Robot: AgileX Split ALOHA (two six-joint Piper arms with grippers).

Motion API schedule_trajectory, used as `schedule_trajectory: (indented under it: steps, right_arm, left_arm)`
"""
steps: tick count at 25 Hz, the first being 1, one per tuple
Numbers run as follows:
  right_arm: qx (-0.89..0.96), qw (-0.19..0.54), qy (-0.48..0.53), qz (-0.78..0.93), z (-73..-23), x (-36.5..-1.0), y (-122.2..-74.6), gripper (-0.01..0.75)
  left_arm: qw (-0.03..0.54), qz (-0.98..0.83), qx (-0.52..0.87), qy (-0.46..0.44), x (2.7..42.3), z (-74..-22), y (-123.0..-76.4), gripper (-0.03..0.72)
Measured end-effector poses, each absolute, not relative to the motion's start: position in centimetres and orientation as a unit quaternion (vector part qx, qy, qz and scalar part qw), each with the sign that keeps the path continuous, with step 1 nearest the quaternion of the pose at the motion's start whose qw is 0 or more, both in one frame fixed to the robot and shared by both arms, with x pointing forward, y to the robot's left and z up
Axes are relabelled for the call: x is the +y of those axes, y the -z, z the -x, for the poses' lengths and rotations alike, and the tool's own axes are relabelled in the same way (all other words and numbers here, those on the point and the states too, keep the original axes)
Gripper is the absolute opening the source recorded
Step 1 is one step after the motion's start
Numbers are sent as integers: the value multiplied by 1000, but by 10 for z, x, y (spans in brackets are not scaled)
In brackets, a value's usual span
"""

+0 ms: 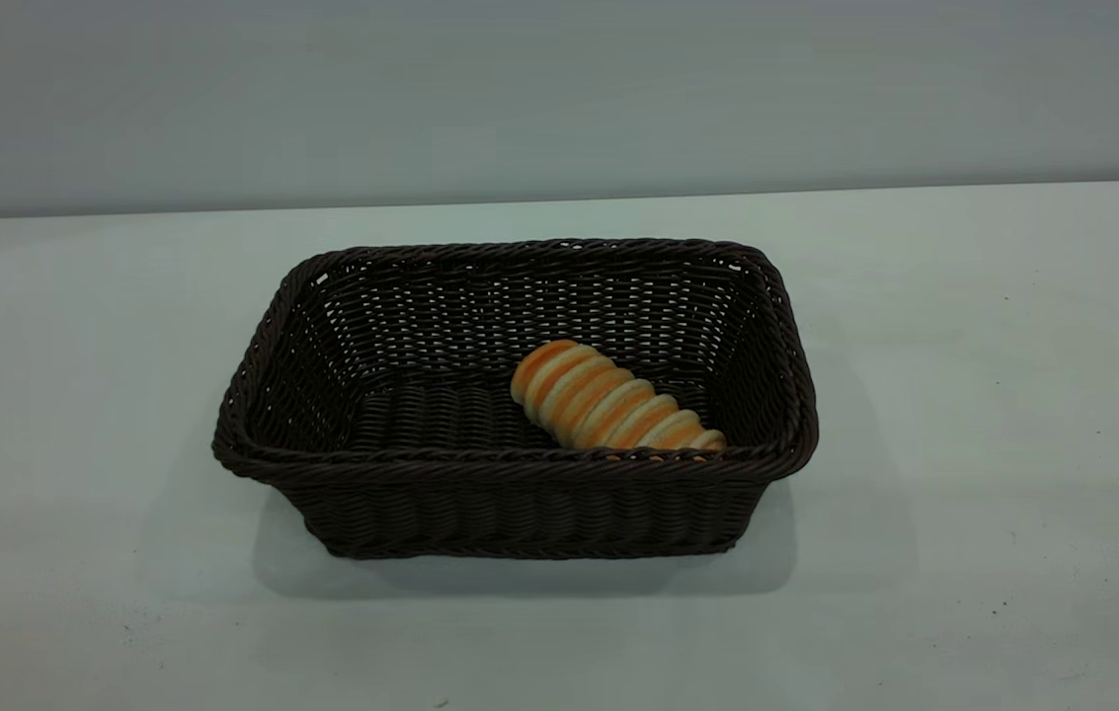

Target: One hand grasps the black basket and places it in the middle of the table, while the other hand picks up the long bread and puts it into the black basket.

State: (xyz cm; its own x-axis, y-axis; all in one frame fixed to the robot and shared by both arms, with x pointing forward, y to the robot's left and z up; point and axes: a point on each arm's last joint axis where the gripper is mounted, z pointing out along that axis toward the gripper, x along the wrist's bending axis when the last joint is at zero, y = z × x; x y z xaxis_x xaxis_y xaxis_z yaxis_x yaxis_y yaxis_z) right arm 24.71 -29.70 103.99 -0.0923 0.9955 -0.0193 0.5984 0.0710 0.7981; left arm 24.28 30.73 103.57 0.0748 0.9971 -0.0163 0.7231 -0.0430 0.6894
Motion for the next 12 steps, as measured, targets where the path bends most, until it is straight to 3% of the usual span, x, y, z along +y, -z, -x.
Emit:
schedule_trajectory:
  steps: [12]
  right_arm:
    - [664, 306, -324, -600, -247, -297, -1040, 421]
  left_arm:
    - [290, -658, 642, -266, 309, -236, -1036, 531]
